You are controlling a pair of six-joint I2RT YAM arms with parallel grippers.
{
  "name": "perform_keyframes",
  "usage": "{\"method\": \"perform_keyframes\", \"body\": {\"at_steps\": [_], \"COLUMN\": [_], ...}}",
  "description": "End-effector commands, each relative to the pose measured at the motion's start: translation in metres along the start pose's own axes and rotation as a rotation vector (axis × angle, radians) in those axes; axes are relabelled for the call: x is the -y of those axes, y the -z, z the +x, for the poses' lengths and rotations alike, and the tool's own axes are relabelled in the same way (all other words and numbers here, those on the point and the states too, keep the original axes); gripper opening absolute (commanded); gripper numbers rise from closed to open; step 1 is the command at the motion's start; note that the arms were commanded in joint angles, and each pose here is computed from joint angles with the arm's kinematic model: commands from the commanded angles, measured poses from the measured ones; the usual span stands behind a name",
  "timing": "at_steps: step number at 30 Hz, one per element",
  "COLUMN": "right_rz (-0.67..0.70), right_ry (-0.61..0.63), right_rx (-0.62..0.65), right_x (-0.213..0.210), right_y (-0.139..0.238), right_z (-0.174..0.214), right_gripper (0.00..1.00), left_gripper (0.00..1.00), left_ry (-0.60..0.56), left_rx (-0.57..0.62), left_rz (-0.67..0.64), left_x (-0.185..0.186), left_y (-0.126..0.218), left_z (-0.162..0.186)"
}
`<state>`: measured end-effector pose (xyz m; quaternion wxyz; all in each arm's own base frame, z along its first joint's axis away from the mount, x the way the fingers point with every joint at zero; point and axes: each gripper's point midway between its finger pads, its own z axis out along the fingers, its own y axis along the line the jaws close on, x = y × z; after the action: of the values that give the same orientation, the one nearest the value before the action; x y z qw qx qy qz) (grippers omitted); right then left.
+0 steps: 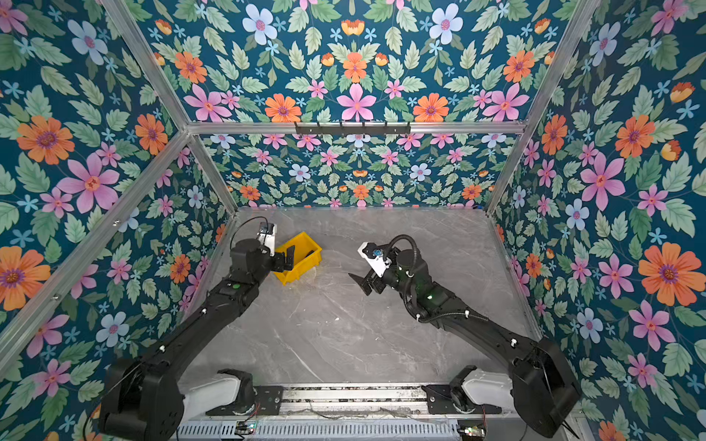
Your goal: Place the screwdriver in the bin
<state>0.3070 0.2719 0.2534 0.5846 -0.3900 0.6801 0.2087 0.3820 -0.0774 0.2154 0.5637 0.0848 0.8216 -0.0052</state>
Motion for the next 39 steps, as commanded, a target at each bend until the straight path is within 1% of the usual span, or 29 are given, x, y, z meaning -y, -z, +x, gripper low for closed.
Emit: {"method": "perform_keyframes", "body": {"at_steps": [1, 5, 8, 12, 13, 15, 18, 22, 23, 25, 27, 30, 32, 34, 37, 39], "right_rz": [0.085, 0.184, 0.271, 0.411, 0.453, 0.534, 0.658, 0.751, 0.774, 0.758, 0.774, 0.818, 0.851, 0.845, 0.856, 0.862], "right_ry": [-0.026, -0.067, -0.091, -0.191, -0.208, -0.218, -0.255, -0.290, -0.301, -0.315, -0.320, -0.312, -0.319, -0.339, -0.370, -0.366], "right_rx": [0.021, 0.015, -0.004, -0.016, -0.023, -0.058, -0.097, -0.132, -0.112, -0.121, -0.122, -0.161, -0.187, -0.171, -0.150, -0.130], "right_x": [0.019, 0.044, 0.065, 0.101, 0.110, 0.124, 0.143, 0.157, 0.162, 0.163, 0.168, 0.174, 0.176, 0.175, 0.177, 0.179], "right_y": [0.011, 0.026, 0.039, 0.060, 0.066, 0.077, 0.093, 0.108, 0.111, 0.112, 0.114, 0.119, 0.123, 0.125, 0.127, 0.128], "right_z": [0.000, 0.016, 0.033, 0.067, 0.077, 0.097, 0.124, 0.154, 0.153, 0.155, 0.156, 0.164, 0.175, 0.183, 0.200, 0.205], "right_gripper": [0.99, 0.99, 0.99, 0.99, 0.99, 0.99, 0.99, 0.99, 0.99, 0.99, 0.99, 0.99, 0.99, 0.99, 0.99, 0.99], "left_gripper": [1.00, 1.00, 0.99, 0.99, 0.99, 0.99, 1.00, 0.99, 1.00, 1.00, 1.00, 1.00, 1.00, 1.00, 1.00, 1.00], "left_ry": [0.058, 0.096, 0.115, 0.086, 0.096, 0.130, 0.092, 0.094, 0.093, 0.089, 0.091, 0.103, 0.115, 0.115, 0.121, 0.119], "left_rx": [0.096, 0.165, 0.196, 0.213, 0.216, 0.206, 0.186, 0.189, 0.194, 0.189, 0.201, 0.220, 0.231, 0.231, 0.263, 0.276], "left_rz": [-0.091, -0.199, -0.277, -0.279, -0.292, -0.351, -0.354, -0.391, -0.390, -0.393, -0.399, -0.402, -0.379, -0.355, -0.319, -0.301], "left_x": [-0.018, -0.038, -0.052, -0.055, -0.057, -0.067, -0.068, -0.076, -0.077, -0.080, -0.084, -0.088, -0.087, -0.084, -0.083, -0.083], "left_y": [0.014, 0.030, 0.039, 0.040, 0.040, 0.040, 0.036, 0.033, 0.032, 0.027, 0.024, 0.019, 0.015, 0.009, 0.003, -0.003], "left_z": [-0.001, 0.019, 0.039, 0.061, 0.066, 0.079, 0.092, 0.103, 0.103, 0.102, 0.100, 0.096, 0.094, 0.092, 0.087, 0.087]}}
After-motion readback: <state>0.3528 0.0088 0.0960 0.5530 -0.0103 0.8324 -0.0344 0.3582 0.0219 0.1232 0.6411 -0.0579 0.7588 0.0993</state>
